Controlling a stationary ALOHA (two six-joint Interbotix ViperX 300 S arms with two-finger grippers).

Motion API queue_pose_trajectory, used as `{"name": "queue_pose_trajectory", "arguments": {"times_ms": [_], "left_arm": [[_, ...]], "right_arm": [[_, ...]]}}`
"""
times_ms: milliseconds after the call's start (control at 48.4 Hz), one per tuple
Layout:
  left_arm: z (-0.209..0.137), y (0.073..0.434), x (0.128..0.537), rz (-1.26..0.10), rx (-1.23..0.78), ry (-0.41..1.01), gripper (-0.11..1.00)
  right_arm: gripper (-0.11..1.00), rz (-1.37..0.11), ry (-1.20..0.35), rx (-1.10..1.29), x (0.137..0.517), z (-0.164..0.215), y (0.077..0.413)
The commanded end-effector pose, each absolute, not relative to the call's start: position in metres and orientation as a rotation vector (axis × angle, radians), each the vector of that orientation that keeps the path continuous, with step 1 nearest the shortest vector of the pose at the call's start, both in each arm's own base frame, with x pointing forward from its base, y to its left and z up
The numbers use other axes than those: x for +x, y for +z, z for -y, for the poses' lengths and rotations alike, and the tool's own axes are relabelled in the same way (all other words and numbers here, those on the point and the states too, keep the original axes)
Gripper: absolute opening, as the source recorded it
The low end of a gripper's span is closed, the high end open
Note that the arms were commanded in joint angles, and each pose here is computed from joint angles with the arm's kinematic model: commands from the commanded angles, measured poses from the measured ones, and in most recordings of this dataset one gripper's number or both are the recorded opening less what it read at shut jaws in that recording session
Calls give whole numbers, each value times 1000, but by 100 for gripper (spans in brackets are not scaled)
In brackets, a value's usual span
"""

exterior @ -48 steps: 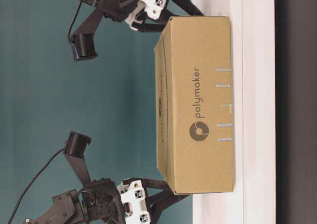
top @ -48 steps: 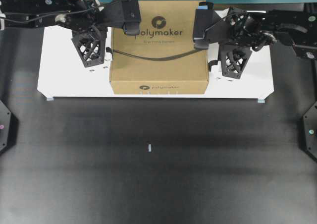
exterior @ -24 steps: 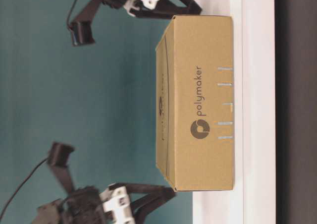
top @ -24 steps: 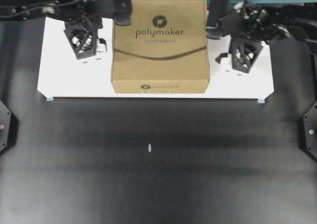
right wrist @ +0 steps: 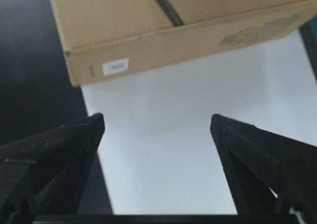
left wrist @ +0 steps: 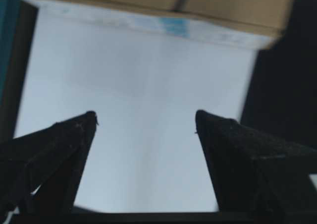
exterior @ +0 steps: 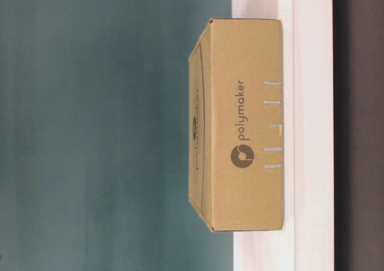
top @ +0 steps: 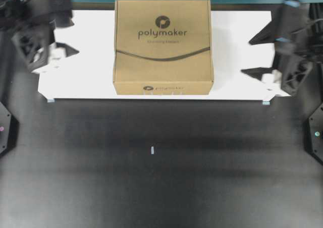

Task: Place the cardboard box on the stand after clamping it between your arms.

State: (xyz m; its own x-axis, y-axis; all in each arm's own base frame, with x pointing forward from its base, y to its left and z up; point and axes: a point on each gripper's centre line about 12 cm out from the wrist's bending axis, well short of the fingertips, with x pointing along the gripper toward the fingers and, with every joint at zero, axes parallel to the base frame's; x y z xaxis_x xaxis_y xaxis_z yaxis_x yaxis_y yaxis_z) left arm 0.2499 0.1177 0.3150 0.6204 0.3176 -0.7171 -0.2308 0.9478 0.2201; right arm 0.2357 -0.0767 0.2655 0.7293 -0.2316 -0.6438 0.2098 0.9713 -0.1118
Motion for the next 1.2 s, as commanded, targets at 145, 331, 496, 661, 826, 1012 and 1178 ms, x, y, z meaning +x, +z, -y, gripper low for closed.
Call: {"name": "queue_pose_trajectory", "arguments": {"times_ms": [145,331,496,661,826,1012,1178], "left_arm": [[-73,335,219,-625,111,263,78],[-49,338,197,-521,117,208,78],[-29,339,176,-418,141,136,78],[-11,355,160,-212,166,55,78],[-2,355,148,-113,154,10,78],[-2,341,145,-129,68,14,78],[-1,332,145,-144,34,10,78]], "right_arm": [[83,-492,-170,-15,203,40,302],[82,-382,-89,-26,176,18,312],[82,-286,-39,-20,157,7,318],[82,-236,10,23,145,-2,307],[82,-226,17,93,143,-4,296],[82,-211,25,90,144,-5,295],[82,-215,38,93,142,-7,292]]}}
